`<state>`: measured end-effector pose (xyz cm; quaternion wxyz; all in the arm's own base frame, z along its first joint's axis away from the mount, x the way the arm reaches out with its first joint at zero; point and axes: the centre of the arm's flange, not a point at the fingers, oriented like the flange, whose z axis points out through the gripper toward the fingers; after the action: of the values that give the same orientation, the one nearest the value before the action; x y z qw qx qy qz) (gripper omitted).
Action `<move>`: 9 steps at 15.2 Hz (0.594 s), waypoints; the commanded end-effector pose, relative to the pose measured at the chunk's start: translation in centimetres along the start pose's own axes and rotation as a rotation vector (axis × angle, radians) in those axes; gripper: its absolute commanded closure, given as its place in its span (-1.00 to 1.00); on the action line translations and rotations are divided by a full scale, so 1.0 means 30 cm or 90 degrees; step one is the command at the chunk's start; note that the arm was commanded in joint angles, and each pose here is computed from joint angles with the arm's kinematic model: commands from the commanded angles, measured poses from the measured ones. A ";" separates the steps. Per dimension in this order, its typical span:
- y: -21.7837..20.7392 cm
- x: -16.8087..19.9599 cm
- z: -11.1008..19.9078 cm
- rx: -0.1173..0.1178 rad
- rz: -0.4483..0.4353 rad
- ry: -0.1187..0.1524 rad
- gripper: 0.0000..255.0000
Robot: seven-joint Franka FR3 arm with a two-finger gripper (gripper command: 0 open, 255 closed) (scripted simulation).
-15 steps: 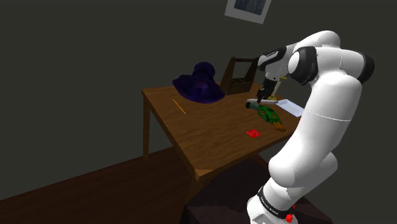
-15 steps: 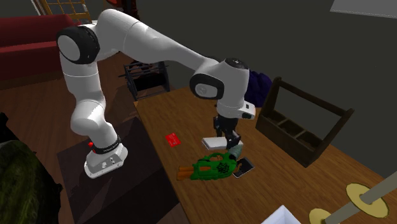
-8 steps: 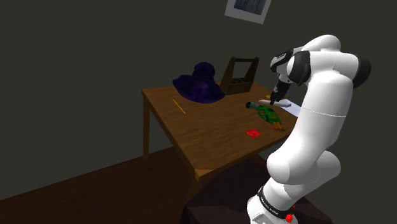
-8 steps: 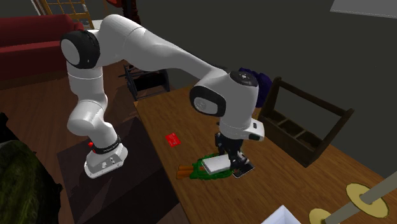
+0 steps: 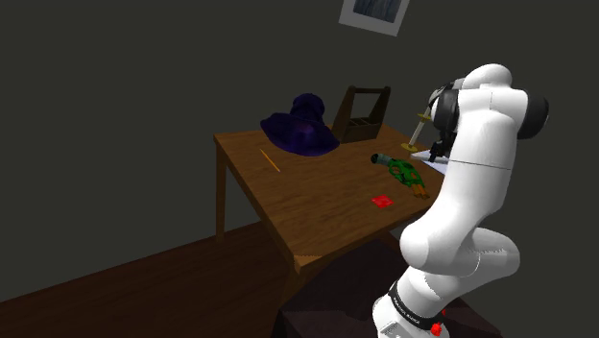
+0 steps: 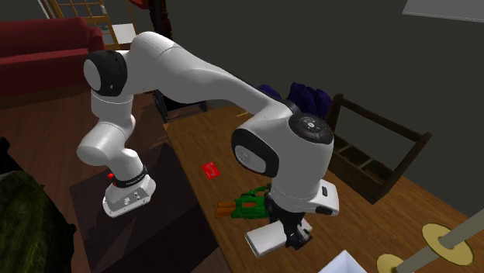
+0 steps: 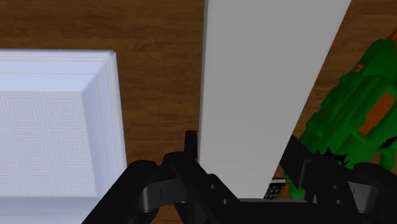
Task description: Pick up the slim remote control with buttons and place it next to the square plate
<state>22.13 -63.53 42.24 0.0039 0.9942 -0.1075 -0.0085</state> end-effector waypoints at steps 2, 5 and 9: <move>0.112 -0.068 0.002 0.000 -0.001 0.000 1.00; 0.112 -0.067 0.055 0.000 -0.001 0.000 1.00; 0.111 -0.066 0.126 0.000 -0.001 0.000 1.00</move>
<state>19.43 -66.46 39.18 0.0035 0.9942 -0.1068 -0.0083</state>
